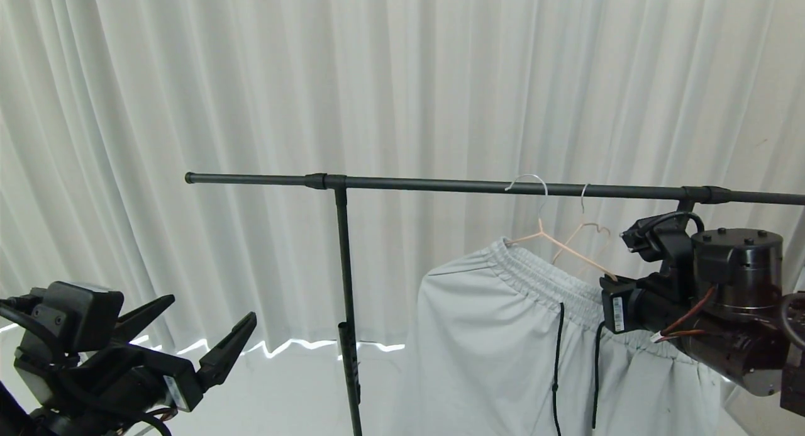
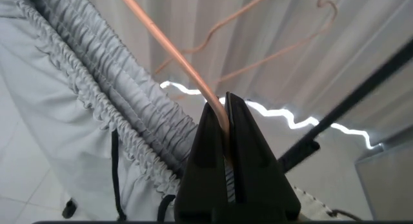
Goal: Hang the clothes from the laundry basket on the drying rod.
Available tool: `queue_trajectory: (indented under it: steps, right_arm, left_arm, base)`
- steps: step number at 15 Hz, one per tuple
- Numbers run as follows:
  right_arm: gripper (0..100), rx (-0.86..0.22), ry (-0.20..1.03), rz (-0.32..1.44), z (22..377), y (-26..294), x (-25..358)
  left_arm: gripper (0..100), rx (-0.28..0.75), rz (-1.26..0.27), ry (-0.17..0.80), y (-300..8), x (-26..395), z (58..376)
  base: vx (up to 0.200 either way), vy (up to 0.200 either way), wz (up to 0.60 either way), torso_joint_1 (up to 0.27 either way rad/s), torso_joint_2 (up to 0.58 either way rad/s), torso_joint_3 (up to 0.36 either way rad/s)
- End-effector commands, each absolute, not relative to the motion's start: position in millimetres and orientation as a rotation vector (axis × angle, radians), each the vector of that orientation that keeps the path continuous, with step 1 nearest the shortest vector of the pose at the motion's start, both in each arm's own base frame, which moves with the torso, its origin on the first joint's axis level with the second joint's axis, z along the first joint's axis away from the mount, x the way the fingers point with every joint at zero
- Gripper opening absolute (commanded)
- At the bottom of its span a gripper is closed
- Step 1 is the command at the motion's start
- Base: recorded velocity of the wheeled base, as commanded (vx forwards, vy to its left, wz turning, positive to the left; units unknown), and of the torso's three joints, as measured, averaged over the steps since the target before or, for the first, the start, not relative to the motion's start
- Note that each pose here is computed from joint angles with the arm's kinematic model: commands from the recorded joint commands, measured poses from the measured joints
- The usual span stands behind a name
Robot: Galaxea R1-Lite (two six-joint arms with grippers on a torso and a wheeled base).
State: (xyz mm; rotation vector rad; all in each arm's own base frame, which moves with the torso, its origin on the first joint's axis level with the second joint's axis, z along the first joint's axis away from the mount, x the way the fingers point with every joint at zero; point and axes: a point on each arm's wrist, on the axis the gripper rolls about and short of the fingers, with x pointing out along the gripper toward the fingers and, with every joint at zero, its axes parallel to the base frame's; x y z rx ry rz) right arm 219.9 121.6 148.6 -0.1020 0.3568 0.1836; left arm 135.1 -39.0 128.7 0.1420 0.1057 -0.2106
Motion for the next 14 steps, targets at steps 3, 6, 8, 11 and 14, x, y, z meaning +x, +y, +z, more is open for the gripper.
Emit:
queue_trajectory:
  steps: [3, 6, 8, 11, 14]
  right_arm:
    - [0, -0.102, 0.361, 0.182, 147, 127, 228]
    - [0, -0.109, 0.370, 0.180, 144, 129, 232]
    - [0, -0.108, 0.361, 0.158, 145, 130, 237]
    - [0, -0.130, 0.360, 0.088, 141, 137, 250]
    - [0, -0.138, 0.359, 0.042, 138, 141, 267]
  left_arm:
    - [100, 0.141, -0.209, 0.101, -39, 135, 129]
    - [100, 0.152, -0.209, 0.114, -38, 134, 128]
    - [100, 0.151, -0.210, 0.112, -38, 131, 129]
    - [100, 0.155, -0.211, 0.132, -37, 130, 127]
    - [100, 0.156, -0.212, 0.139, -37, 129, 127]
  base:
    - [0.200, 0.000, 0.00, 0.009, 0.00, 0.001]
    - [0.133, 0.000, 0.00, 0.005, 0.00, 0.002]
    - [0.000, 0.000, 0.00, 0.000, 0.00, 0.000]
    - [0.000, 0.000, 0.00, 0.000, 0.00, 0.000]
    - [0.000, 0.000, 0.00, 0.000, 0.00, 0.000]
